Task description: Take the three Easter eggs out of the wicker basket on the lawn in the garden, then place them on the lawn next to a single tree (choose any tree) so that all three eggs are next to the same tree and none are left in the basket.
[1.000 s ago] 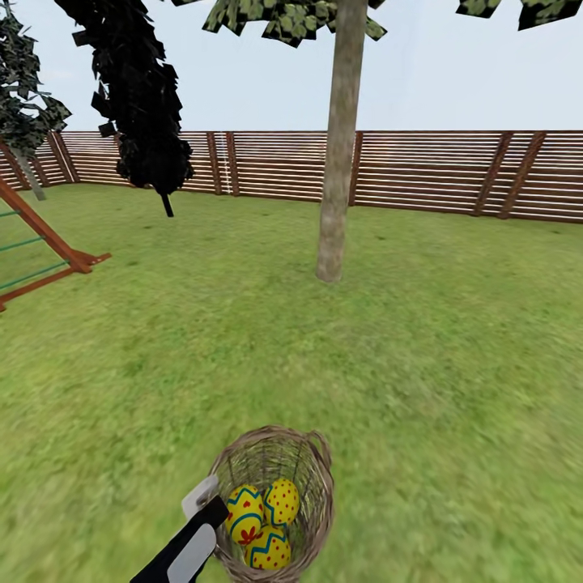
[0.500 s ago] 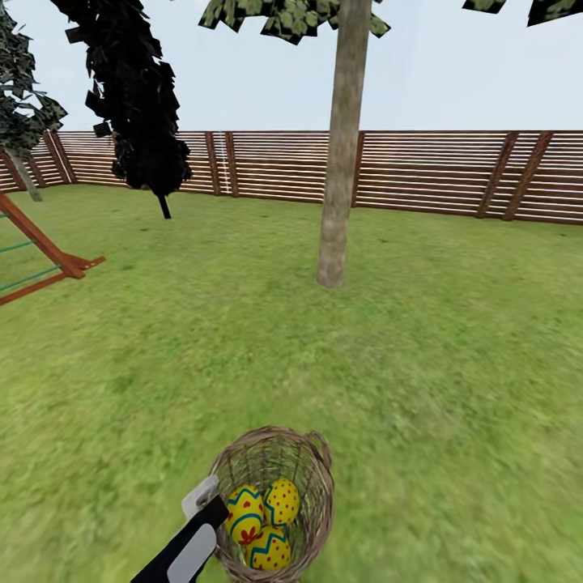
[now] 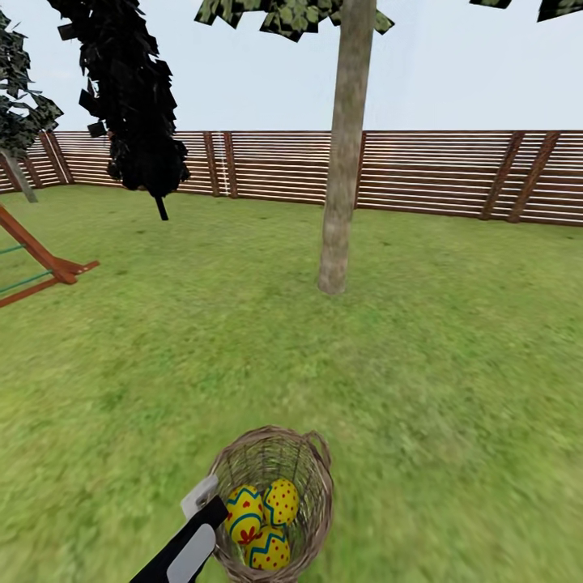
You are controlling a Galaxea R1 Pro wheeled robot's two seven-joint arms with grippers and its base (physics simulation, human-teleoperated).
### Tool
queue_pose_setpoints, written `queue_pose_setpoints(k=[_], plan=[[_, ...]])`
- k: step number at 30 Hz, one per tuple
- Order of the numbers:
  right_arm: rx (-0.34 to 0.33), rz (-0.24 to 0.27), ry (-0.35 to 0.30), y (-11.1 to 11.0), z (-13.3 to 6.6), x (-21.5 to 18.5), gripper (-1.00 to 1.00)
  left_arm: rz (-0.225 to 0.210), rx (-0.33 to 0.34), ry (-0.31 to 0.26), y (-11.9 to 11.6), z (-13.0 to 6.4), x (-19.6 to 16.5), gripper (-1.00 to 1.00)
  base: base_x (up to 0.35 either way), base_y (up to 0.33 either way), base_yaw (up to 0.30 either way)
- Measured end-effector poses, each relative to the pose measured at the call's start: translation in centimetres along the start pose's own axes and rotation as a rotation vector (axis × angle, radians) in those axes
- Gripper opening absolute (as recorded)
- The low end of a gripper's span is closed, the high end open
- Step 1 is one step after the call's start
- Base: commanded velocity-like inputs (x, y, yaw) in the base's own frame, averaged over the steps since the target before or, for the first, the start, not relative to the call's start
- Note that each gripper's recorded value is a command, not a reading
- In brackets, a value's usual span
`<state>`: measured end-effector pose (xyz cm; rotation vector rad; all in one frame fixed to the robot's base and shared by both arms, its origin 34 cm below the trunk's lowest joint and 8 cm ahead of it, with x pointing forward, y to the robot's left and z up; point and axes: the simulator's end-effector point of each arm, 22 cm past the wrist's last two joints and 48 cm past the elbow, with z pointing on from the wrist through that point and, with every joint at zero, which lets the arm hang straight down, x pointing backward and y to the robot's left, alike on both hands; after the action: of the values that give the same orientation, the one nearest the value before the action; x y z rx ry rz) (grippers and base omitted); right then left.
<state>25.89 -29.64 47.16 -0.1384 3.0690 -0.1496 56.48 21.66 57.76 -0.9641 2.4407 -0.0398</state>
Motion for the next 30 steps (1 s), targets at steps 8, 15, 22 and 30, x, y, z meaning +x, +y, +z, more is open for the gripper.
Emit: queue_pose_setpoints(k=[8, 15, 22, 30], plan=[[-0.002, 0.003, 0.006, 0.10, -0.01, 0.20, 1.00, -0.002, 0.000, 0.001, 0.00, 0.00, 0.03, -1.00, 0.341, 0.000, 0.000], [0.004, -0.003, -0.006, -0.39, 0.02, -0.28, 1.00, -0.001, 0.000, 0.001, -0.02, -0.01, 0.06, -1.00, 0.341, 0.000, 0.000], [0.002, -0.008, -0.001, -0.10, 0.01, -0.20, 1.00, -0.001, 0.002, 0.002, -0.11, -0.03, 0.10, -1.00, 0.341, 0.000, 0.000], [0.001, -0.007, 0.001, -0.24, 0.02, -0.13, 1.00, -0.001, 0.002, 0.001, -0.07, -0.01, 0.06, -1.00, 0.341, 0.000, 0.000]])
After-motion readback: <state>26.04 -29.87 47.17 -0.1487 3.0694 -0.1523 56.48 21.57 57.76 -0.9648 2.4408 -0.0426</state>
